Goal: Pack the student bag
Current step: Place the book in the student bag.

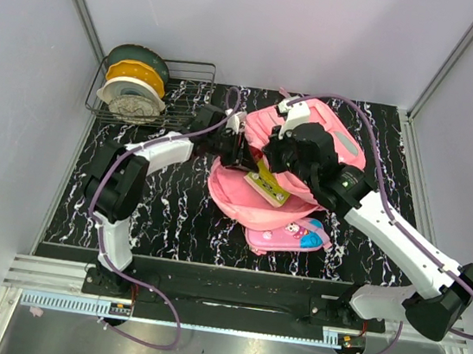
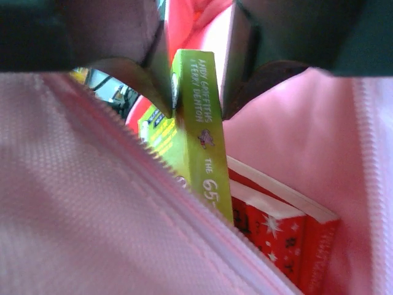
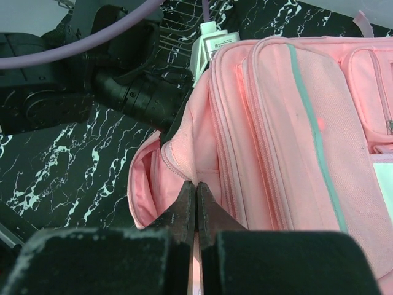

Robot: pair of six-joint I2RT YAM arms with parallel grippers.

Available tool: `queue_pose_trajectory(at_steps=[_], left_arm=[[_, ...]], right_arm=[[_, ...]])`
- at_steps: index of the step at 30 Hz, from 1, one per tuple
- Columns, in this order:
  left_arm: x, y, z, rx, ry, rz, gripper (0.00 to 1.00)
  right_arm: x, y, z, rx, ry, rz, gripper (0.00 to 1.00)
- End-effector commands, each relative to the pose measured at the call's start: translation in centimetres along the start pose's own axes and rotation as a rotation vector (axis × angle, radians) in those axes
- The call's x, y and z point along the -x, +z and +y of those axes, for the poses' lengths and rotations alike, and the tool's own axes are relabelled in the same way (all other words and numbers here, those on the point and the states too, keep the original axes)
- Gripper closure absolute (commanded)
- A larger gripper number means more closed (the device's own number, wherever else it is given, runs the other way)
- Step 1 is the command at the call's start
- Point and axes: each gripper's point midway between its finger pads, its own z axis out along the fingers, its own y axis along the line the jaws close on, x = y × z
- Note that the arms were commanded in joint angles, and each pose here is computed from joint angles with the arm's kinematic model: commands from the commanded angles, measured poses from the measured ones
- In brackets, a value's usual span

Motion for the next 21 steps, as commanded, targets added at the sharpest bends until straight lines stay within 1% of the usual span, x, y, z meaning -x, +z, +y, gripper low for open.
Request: queue_pose_trajectory(at_steps=[1, 2, 3, 4, 5, 6, 10, 14, 18, 19, 21], left_arm=[[2.6, -0.5, -0.9, -0.013, 0.02, -0.148, 0.49], [2.3, -0.5, -0.5, -0.007, 0.012, -0.158, 0.34], [2.4, -1.0, -0.9, -0.011, 0.024, -0.176, 0.23], [2.2, -1.1, -0.8, -0.006, 0.021, -0.186, 0.22], [1.6, -1.2, -0.4, 0.004, 0.013, -0.183, 0.18], [1.6, -1.6, -0.7, 0.008, 0.02, -0.198, 0.01], [-0.1, -2.2, -0.4, 0.017, 0.001, -0.195, 0.01], [-1.2, -2.5, -1.5, -0.015, -0.008, -0.203, 0.01], [-2.2, -1.3, -2.3, -0.04, -0.025, -0.194, 0.01], [-2.6, -0.9, -2.2, -0.046, -0.07, -0.195, 0.01], [-2.2, -0.4, -2.3, -0.07, -0.075, -0.222, 0.01]], right_arm=[[5.3, -2.3, 1.9, 0.085, 0.052, -0.186, 1.0], [5.3, -2.2, 1.8, 0.08, 0.05, -0.186, 1.0], [5.2, -2.1, 1.7, 0.078, 0.05, -0.183, 1.0], [5.2, -2.0, 1.7, 0.078, 0.049, -0.183, 1.0], [5.2, -2.0, 1.8, 0.08, 0.049, -0.18, 1.0], [5.2, -1.8, 1.8, 0.079, 0.049, -0.179, 1.0], [5.0, -1.5, 1.9, 0.077, 0.051, -0.171, 1.0], [5.1, -1.1, 2.0, 0.078, 0.049, -0.169, 1.0], [5.4, -1.0, 2.2, 0.086, 0.045, -0.172, 1.0], [5.4, -1.0, 2.2, 0.086, 0.043, -0.174, 1.0], [5.5, -1.1, 2.2, 0.088, 0.042, -0.175, 1.0]])
